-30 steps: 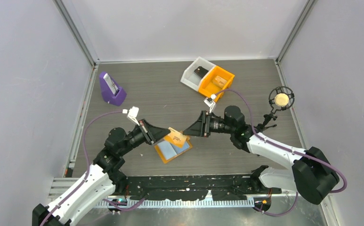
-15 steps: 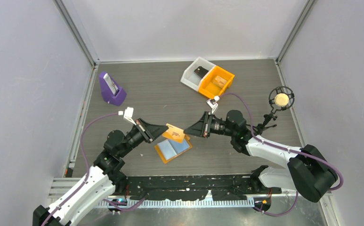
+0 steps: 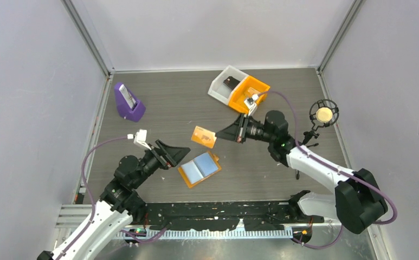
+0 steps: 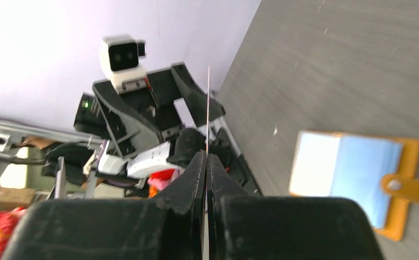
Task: Take the credit cards out of the card holder
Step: Place the credit card in the storage box.
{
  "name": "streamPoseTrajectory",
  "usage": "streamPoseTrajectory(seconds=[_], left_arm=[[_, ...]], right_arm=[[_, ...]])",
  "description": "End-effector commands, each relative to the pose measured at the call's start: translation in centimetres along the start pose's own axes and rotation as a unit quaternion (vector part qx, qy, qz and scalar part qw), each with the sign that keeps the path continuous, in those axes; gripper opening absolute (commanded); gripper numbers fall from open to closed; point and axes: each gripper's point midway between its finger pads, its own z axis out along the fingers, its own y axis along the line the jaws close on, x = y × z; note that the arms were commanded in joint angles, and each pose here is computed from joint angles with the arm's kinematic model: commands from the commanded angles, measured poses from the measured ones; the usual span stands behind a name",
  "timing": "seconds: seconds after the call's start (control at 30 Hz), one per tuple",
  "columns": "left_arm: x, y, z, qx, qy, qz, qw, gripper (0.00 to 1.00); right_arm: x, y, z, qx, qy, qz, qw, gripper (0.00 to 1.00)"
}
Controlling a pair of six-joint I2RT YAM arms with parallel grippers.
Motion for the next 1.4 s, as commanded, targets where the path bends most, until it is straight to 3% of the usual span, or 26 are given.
streamPoseTrajectory(seconds=[0.0,0.23,0.43,0.6,0.87,1.17,1.37], left_arm=[[-1.4,1.4,-1.5,-0.06,-0.02,0.057,0.996,0.99],[-3.2,1.0,-4.2,-0.108,-0.006,0.161,0.981,1.0],[-3.9,1.3,-6.4,-0.154,0.049,0.258,0.952,1.0],[-3.3,2.5,-6.8,-0.165,0.071,0.289,0.94,1.0],[-3.3,2.5,-7.2,-0.159,0.065,0.3,0.938,1.0],[-3.6,3.0,-7.6,-0.173,0.06,0.303,0.935,1.0],[-4.2,3.0,-7.9,-0.176,0.041,0.305,0.935,1.0]], right_arm=[[-5.1,1.3,-0.6,0.027,-0.018,-0.086,0.996,0.05],[-12.7,-4.5,-2.7,0.202,-0.025,-0.126,0.971,0.05],[-20.9,-8.0,-5.2,0.333,-0.054,-0.145,0.93,0.05],[-25.2,-12.6,-7.0,0.424,-0.06,-0.136,0.893,0.05],[-29.1,-17.9,-8.1,0.501,-0.057,-0.121,0.855,0.05],[-30.7,-22.5,-8.2,0.527,-0.071,-0.098,0.841,0.05],[-31.5,-24.8,-8.0,0.521,-0.078,-0.074,0.846,0.05]])
